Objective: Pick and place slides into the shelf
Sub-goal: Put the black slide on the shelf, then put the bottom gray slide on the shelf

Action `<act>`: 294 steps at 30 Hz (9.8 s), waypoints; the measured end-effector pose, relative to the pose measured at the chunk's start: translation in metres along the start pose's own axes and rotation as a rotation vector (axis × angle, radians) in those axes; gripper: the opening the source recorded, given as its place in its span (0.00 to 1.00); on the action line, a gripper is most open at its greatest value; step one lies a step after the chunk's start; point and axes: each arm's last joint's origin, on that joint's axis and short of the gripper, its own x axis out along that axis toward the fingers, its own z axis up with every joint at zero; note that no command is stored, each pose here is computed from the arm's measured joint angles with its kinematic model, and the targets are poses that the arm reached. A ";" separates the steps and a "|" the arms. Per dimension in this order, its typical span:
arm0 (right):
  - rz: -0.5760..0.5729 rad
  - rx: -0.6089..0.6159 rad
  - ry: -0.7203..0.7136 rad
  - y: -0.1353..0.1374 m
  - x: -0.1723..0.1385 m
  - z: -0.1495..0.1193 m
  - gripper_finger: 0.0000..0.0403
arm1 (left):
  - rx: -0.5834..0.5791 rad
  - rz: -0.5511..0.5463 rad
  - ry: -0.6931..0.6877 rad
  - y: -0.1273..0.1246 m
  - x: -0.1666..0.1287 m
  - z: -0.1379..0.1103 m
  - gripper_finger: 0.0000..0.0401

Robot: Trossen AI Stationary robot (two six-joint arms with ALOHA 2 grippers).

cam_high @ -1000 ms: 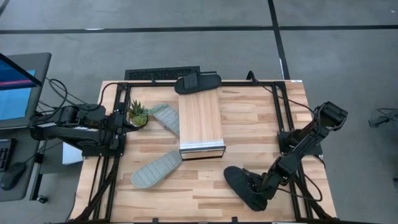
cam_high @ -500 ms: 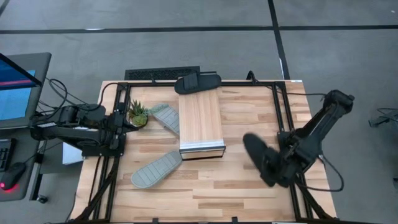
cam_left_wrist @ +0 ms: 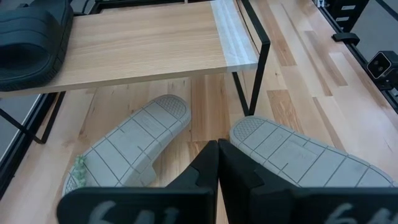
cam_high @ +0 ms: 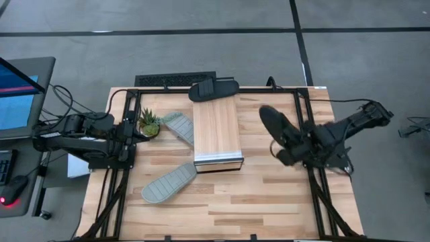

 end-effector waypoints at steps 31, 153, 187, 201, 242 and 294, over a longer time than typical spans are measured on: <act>-0.163 -0.607 -0.122 -0.023 0.051 0.210 0.12 | 0.000 0.000 0.000 0.000 0.000 0.000 0.00; -0.131 -0.870 -0.088 0.072 0.084 0.227 0.57 | 0.000 0.000 0.000 0.000 0.000 0.000 0.00; -0.285 -0.861 -0.095 0.079 0.078 0.220 0.60 | 0.000 0.000 0.000 0.000 0.000 0.000 0.00; 0.181 -0.881 -0.179 0.088 0.034 0.229 0.01 | 0.000 0.000 0.000 0.000 0.000 0.000 0.00; 0.350 -0.990 -0.193 0.095 0.088 0.259 0.00 | 0.000 0.000 0.000 0.000 0.000 0.000 0.00; -0.074 -0.787 -0.569 0.112 0.006 0.280 0.00 | 0.000 0.000 0.000 0.000 0.000 0.000 0.00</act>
